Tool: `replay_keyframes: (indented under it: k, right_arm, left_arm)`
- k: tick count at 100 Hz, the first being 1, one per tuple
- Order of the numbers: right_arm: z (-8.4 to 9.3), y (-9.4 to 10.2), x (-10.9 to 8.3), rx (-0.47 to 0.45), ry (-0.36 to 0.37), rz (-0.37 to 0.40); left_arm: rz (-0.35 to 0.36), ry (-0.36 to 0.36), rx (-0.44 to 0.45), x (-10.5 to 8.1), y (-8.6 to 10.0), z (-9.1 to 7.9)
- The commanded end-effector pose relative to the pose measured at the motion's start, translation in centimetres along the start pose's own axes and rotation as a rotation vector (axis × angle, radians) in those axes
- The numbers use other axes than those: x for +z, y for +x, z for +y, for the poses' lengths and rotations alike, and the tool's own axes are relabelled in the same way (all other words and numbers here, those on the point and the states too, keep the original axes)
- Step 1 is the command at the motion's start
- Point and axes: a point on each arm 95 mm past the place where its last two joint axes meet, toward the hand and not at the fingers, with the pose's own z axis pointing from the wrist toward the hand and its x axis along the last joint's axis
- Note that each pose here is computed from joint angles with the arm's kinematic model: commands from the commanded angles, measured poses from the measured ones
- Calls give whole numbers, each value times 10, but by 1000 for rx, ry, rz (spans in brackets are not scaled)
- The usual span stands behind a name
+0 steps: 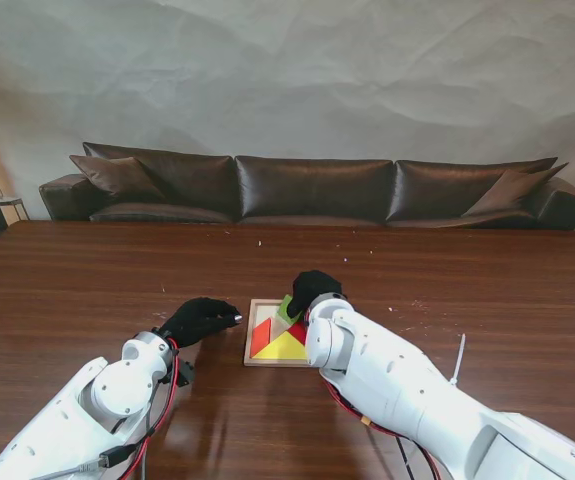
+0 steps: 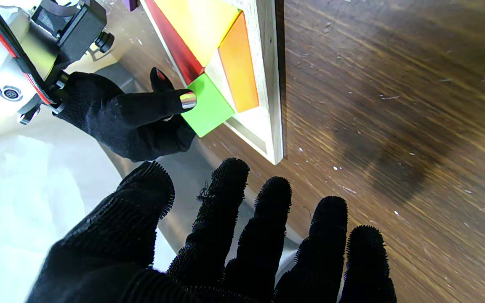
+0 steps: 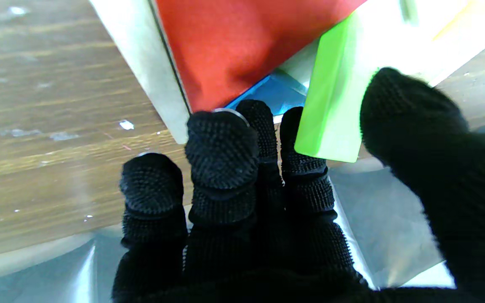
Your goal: Assemble the tangram pieces into a square
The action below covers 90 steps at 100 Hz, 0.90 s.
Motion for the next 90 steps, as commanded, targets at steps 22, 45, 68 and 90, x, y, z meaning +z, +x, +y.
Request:
replay_keyframes:
  k: [22, 45, 68, 90]
  right_arm:
    - [-1, 1, -4, -49, 32, 34]
    - [1, 1, -6, -112, 21, 47]
    - [2, -1, -8, -127, 15, 48]
    - [4, -3, -9, -157, 29, 62]
  left_arm:
    - [1, -20, -5, 0, 1, 2]
    - [2, -19, -3, 0, 1, 2]
    - [3, -20, -2, 0, 0, 2]
    - [3, -23, -1, 0, 1, 2]
